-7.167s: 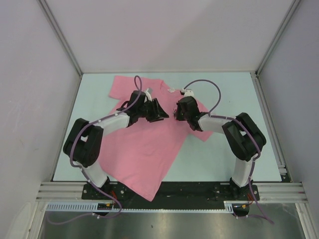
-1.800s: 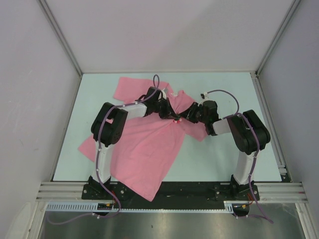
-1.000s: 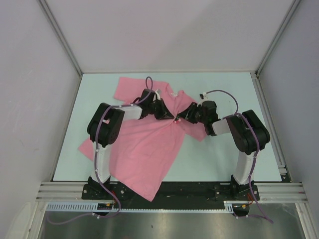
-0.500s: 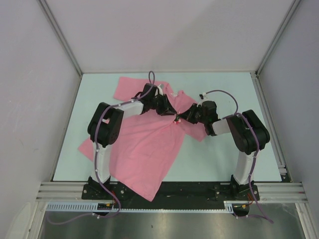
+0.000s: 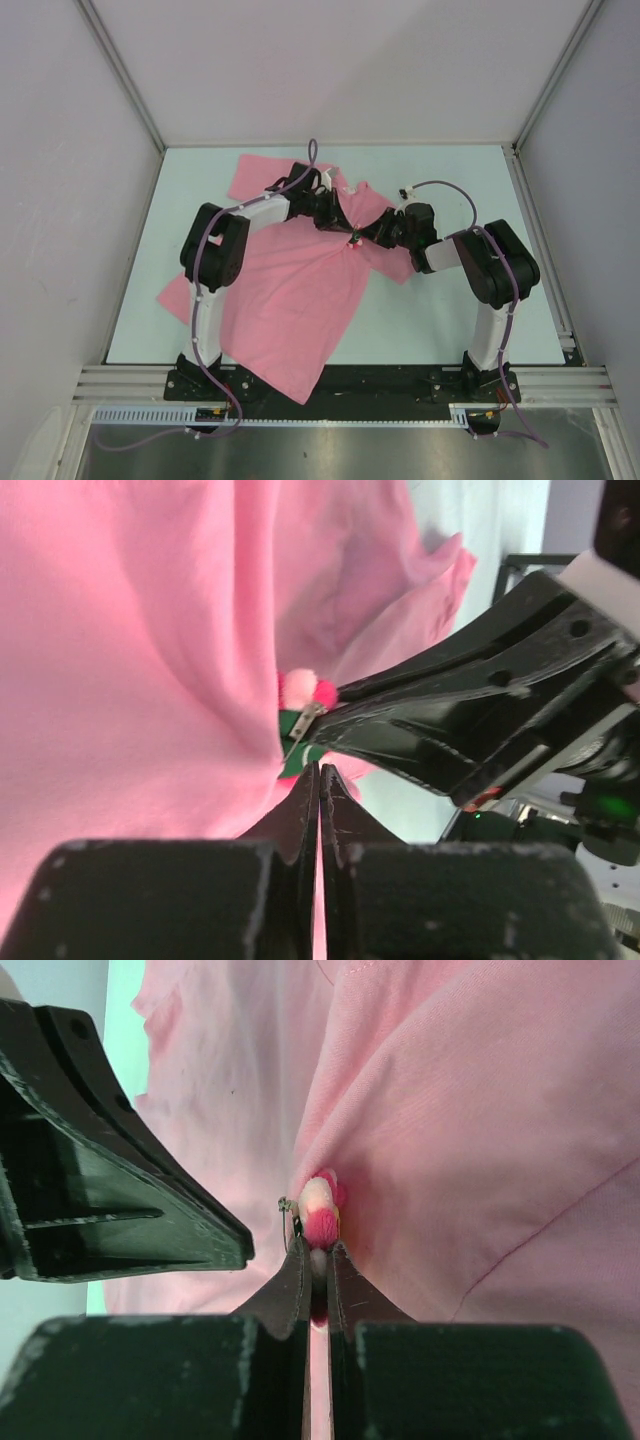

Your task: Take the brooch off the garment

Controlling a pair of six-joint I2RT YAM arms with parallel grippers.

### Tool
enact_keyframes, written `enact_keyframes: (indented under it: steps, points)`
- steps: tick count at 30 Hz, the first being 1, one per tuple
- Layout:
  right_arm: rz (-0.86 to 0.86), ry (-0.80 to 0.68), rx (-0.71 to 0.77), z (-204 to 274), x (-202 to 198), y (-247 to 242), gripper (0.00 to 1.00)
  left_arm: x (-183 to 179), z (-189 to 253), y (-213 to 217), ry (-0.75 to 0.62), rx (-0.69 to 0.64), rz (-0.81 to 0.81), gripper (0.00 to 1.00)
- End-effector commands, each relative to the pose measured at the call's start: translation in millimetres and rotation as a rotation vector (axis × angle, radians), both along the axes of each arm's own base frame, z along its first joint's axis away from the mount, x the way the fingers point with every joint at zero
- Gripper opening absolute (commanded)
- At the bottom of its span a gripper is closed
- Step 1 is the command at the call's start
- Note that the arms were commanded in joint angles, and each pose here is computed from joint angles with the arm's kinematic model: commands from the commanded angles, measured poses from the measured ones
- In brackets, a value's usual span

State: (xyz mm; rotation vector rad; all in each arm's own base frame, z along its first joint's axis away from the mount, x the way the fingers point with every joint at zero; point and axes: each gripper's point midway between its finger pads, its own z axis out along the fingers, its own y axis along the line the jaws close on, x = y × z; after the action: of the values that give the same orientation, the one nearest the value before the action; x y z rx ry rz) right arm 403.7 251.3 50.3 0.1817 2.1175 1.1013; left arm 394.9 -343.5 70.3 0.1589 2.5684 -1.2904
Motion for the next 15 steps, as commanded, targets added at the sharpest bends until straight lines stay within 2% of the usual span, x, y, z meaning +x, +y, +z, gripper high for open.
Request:
enact_keyframes:
  steps: [1,15]
  points:
    - [0.032,-0.060,0.015,10.4,5.1,8.5,0.00,4.3,11.3,-5.6,-0.050,-0.011,-0.045,0.01]
    - [0.049,-0.069,0.019,11.5,3.7,10.8,0.00,8.1,6.1,-13.5,-0.017,-0.037,-0.041,0.00]
